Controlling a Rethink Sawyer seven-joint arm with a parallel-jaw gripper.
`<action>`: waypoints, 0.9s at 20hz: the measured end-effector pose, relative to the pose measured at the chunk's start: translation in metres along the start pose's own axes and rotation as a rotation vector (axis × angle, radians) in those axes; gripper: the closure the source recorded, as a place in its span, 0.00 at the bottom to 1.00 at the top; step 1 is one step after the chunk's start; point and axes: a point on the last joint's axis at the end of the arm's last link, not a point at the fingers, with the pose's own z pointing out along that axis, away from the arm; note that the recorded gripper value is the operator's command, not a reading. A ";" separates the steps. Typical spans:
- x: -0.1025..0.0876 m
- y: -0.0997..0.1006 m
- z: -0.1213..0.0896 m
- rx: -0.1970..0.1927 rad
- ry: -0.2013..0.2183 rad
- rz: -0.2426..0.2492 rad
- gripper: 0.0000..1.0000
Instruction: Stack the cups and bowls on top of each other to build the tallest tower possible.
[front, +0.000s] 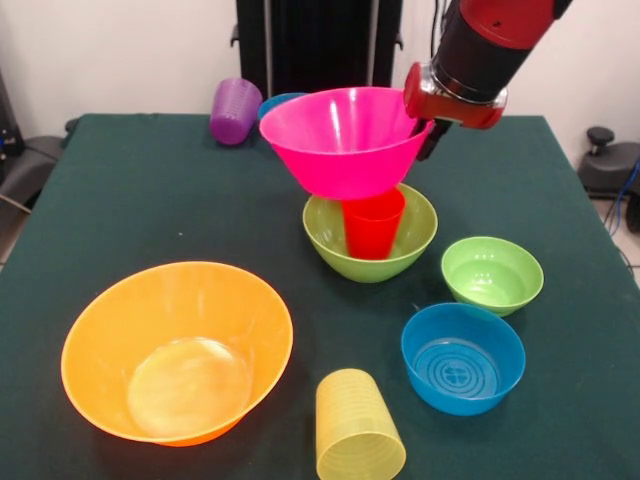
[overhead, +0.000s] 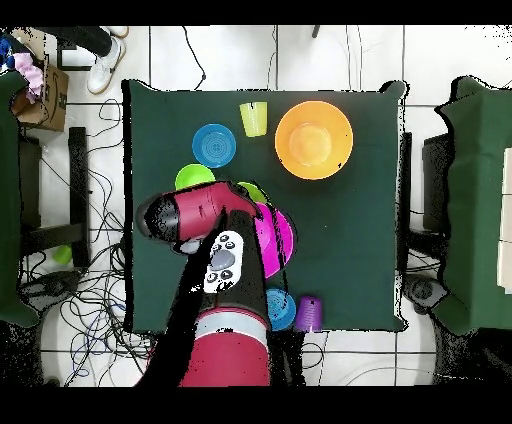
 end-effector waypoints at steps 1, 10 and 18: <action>0.000 0.000 -0.001 -0.002 0.001 0.002 1.00; -0.005 -0.009 -0.046 -0.026 0.011 0.042 1.00; -0.013 -0.011 -0.059 -0.026 -0.010 0.047 1.00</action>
